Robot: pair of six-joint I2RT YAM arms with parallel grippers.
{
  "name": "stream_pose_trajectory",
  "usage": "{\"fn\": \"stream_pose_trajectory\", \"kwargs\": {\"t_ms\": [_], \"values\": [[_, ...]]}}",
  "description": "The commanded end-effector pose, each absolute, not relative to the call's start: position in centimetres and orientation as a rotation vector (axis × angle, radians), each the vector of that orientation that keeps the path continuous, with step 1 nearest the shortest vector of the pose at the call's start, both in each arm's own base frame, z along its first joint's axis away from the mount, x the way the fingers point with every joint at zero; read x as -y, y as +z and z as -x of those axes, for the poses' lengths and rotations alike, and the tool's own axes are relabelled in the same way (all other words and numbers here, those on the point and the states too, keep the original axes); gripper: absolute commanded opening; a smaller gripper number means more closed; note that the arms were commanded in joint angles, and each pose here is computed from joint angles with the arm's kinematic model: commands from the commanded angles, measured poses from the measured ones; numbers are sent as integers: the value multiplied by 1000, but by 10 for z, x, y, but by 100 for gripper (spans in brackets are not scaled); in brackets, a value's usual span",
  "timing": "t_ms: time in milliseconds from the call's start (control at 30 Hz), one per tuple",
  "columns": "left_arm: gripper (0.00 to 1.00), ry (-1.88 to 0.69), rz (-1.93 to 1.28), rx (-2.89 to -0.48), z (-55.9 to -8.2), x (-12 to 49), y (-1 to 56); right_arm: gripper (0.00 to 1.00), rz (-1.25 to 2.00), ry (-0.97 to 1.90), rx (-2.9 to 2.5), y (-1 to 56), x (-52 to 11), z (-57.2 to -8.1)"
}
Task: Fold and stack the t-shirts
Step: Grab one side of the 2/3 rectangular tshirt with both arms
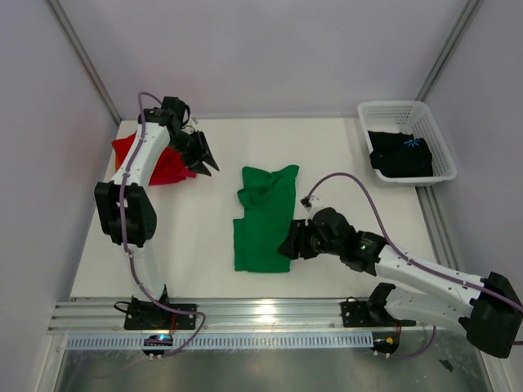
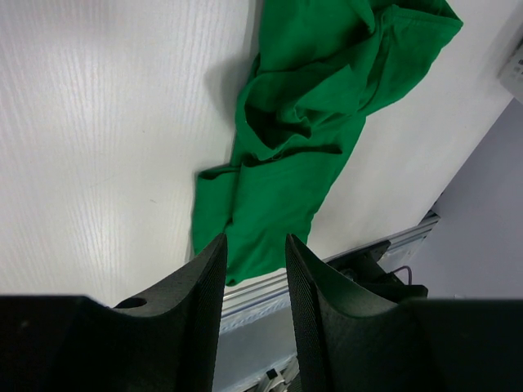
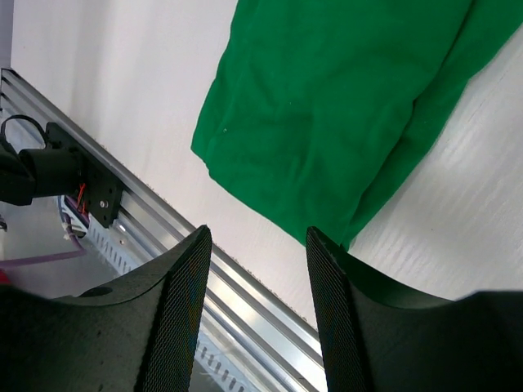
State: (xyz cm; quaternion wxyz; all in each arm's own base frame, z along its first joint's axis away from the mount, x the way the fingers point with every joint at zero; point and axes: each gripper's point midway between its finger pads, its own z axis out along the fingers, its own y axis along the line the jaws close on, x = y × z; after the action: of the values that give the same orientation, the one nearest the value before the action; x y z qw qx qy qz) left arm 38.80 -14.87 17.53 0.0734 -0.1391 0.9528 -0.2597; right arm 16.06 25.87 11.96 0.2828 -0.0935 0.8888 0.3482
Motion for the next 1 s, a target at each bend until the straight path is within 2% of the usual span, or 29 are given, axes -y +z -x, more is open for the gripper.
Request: {"fn": "stream_pose_trajectory", "kwargs": {"t_ms": [0,433,700,967], "values": [[38,-818,401,-2802,-393,150,194,55,190,1007,-2352,115,-258,-155],[38,-835,391,-2784,-392,152,201,56,109,1064,-2402,65,-247,-136],[38,-836,374,-2776,-394,152,204,68,95,1045,-2413,47,-245,-137],[38,-807,363,-2797,-390,148,199,72,115,1066,-2414,43,-259,-144]]}}
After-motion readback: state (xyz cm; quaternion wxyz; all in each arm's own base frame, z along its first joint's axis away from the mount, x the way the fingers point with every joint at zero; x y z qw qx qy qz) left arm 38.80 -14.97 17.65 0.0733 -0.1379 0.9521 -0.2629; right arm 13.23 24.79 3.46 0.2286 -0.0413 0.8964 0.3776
